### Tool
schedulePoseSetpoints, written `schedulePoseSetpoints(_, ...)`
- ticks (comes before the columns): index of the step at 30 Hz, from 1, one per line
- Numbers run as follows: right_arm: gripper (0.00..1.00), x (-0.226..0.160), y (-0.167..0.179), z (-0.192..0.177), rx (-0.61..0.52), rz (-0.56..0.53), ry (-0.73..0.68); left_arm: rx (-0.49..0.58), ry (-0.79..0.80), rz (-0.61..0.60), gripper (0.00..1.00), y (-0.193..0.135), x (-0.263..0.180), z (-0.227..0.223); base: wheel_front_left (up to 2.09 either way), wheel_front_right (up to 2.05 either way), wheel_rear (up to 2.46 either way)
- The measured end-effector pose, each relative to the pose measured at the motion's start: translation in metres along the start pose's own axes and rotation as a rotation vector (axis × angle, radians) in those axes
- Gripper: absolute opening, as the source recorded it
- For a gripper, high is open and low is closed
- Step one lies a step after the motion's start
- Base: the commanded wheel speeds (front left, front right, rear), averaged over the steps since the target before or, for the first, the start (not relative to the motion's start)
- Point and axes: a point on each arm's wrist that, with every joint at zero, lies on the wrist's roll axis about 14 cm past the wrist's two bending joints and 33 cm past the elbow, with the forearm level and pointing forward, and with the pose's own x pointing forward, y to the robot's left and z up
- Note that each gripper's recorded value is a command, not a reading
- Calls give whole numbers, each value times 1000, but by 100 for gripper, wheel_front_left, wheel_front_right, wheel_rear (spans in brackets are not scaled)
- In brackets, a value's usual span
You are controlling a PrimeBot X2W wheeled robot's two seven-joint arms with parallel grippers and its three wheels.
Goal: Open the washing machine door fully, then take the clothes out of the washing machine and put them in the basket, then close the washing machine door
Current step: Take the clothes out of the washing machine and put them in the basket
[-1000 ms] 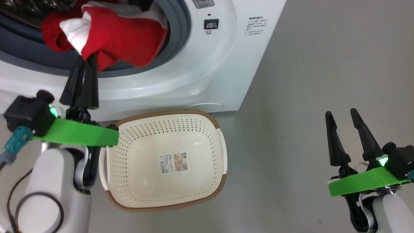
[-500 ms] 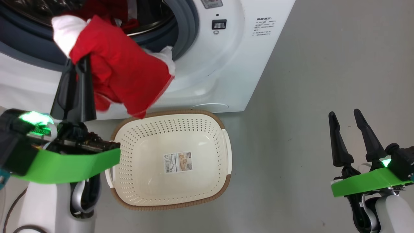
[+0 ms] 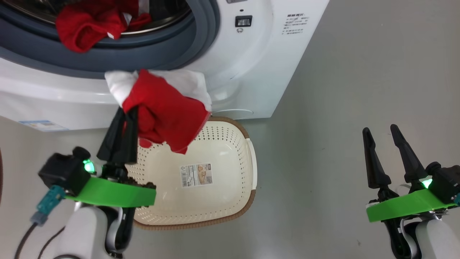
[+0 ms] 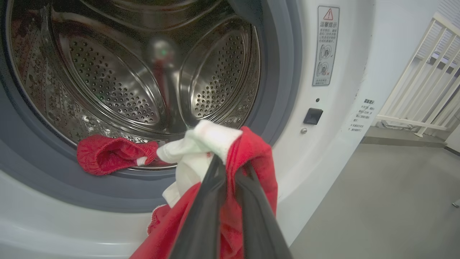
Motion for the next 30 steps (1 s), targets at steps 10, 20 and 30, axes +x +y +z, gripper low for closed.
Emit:
schedulePoseSetpoints(10, 100, 8, -8, -19, -1, -20, 44, -67, 364, 86, 0, 19, -39, -122, 0, 0, 0)
schedulePoseSetpoints(20, 100, 24, -21, -40, -2, -49, 79, -71, 603, 118, 0, 33, -56, -201, 0, 0, 0)
schedulePoseSetpoints(30, 100, 42, -31, -62, -7, -65, 107, -61, 766, 136, 0, 46, -61, -259, 0, 0, 0)
